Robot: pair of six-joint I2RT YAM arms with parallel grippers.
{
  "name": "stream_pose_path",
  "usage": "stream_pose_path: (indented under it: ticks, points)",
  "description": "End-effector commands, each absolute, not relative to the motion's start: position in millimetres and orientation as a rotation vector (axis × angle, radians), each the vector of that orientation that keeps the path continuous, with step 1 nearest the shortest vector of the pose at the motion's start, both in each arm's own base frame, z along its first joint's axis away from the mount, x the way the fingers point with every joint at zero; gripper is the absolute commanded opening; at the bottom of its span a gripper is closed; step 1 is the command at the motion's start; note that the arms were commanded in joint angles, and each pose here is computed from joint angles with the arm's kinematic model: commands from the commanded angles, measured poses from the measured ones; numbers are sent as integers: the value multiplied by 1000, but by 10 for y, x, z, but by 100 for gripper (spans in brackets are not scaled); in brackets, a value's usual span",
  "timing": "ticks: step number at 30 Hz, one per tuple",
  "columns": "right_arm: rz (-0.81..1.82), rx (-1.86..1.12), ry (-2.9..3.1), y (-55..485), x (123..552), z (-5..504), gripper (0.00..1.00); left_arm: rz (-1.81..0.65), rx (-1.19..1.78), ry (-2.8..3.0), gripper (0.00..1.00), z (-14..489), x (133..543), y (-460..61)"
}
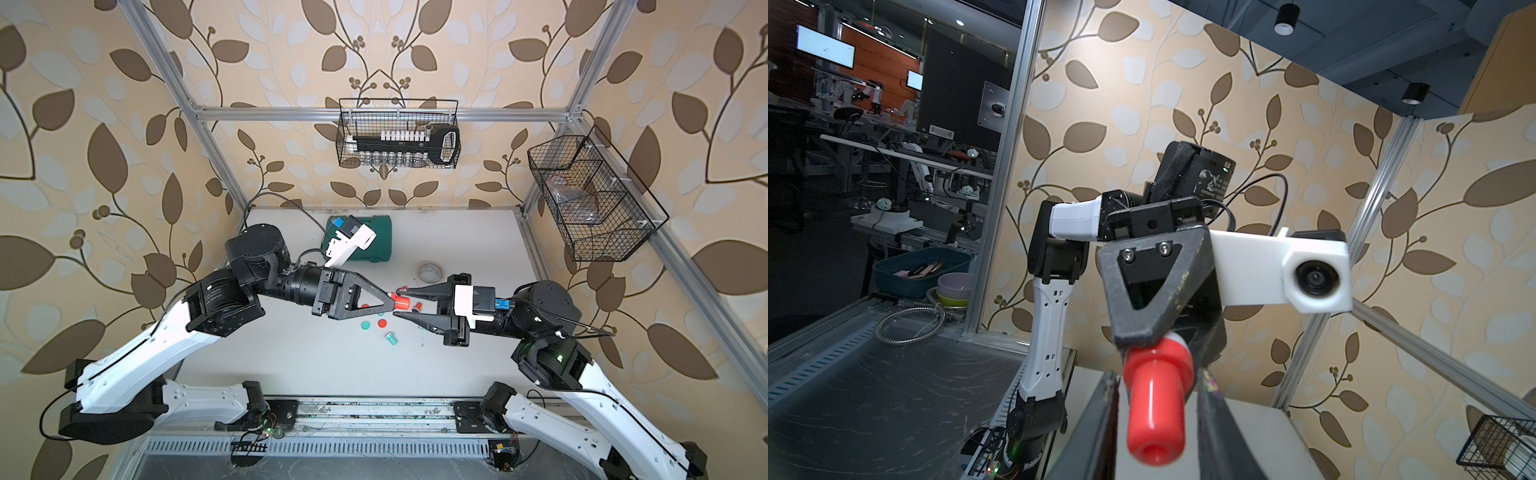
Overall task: Close the stamp cap
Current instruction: Pick up the stamp from the center of the board.
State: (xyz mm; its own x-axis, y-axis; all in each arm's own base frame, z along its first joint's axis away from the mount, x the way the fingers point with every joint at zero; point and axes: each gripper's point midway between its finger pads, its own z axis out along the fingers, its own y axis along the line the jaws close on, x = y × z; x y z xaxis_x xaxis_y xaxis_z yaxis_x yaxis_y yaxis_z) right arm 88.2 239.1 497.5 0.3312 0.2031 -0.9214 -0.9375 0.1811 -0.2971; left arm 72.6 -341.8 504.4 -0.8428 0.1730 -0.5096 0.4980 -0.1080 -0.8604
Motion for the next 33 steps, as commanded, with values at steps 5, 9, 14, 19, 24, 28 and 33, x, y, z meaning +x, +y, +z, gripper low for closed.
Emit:
stream_pose_path:
  ticks: [5,9,14,19,24,28,33]
  points:
    - [972,-1054,821,2330,808,5163,24,-2095,817,1816,18,5267,601,-3338]
    - [974,-1053,813,2317,788,5185,20,-2095,820,1824,18,5243,612,-3364]
    - [977,-1057,807,2308,768,5191,12,-2091,820,1833,18,5219,626,-3387]
    - [972,-1055,813,2297,768,5185,6,-2060,812,1850,19,5170,654,-3394]
    - [962,-1054,836,2303,800,5140,1,-2003,770,1877,28,5107,726,-3389]
    - [953,-1049,873,2297,835,5075,0,-1831,679,1917,49,5007,895,-3292]
    - [922,-1019,996,2275,966,4864,0,-1533,513,1971,63,4806,1185,-2990]
